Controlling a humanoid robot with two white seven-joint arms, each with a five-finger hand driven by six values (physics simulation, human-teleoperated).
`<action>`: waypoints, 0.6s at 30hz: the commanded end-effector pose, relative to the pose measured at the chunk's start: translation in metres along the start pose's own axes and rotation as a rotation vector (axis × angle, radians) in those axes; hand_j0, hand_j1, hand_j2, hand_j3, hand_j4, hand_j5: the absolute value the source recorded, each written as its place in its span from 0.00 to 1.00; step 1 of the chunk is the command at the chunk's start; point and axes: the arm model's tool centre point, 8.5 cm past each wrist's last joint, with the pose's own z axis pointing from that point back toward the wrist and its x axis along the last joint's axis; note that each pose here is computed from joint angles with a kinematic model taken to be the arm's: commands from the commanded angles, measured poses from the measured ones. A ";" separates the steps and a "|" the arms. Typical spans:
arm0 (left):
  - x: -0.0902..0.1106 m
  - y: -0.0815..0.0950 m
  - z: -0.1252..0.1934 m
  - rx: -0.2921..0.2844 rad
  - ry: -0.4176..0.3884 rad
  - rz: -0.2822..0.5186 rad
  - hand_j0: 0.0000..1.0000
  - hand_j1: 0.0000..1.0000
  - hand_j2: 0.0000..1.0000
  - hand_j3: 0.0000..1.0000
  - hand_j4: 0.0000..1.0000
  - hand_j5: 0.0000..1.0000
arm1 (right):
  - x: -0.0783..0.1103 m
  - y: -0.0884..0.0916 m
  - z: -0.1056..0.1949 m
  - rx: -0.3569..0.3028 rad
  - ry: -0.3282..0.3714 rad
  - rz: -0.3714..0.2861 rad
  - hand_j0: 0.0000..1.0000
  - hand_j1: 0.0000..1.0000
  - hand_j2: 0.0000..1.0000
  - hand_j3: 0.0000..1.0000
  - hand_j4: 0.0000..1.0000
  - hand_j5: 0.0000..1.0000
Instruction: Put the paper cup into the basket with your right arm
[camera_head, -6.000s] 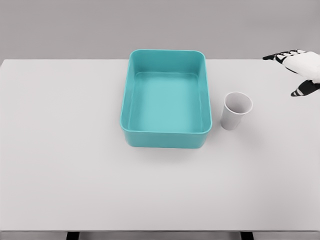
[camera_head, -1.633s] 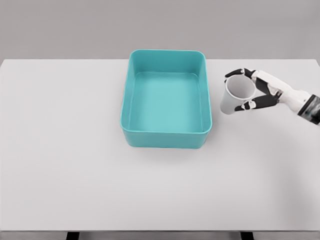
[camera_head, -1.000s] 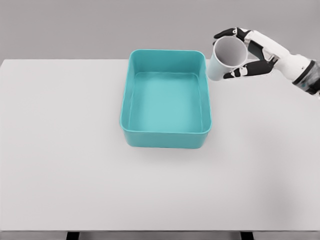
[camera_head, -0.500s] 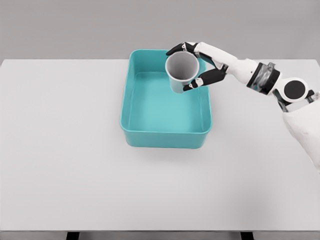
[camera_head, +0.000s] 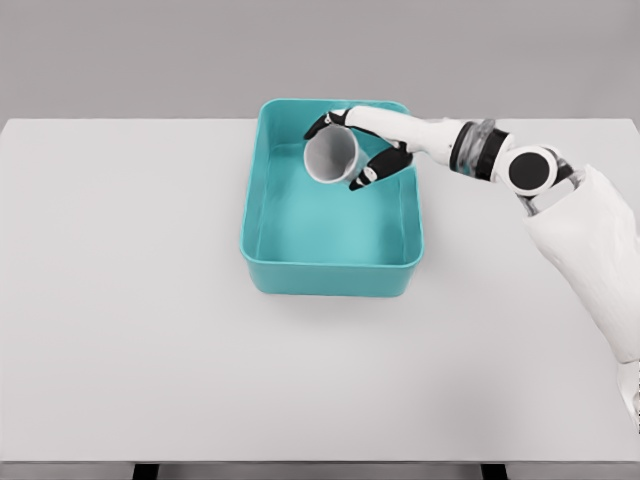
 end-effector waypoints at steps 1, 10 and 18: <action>0.000 0.000 0.000 0.000 0.000 0.000 1.00 1.00 1.00 1.00 1.00 1.00 | 0.000 0.008 -0.007 0.042 0.057 0.088 0.70 0.70 0.70 0.70 0.70 0.70; 0.000 0.000 0.000 0.000 0.001 0.000 1.00 1.00 1.00 1.00 1.00 1.00 | 0.019 0.003 -0.017 0.051 0.223 0.211 1.00 1.00 1.00 1.00 1.00 1.00; 0.000 0.000 0.000 0.000 0.000 0.000 1.00 1.00 1.00 1.00 1.00 1.00 | 0.033 -0.021 0.005 -0.029 0.086 0.053 1.00 1.00 1.00 1.00 1.00 1.00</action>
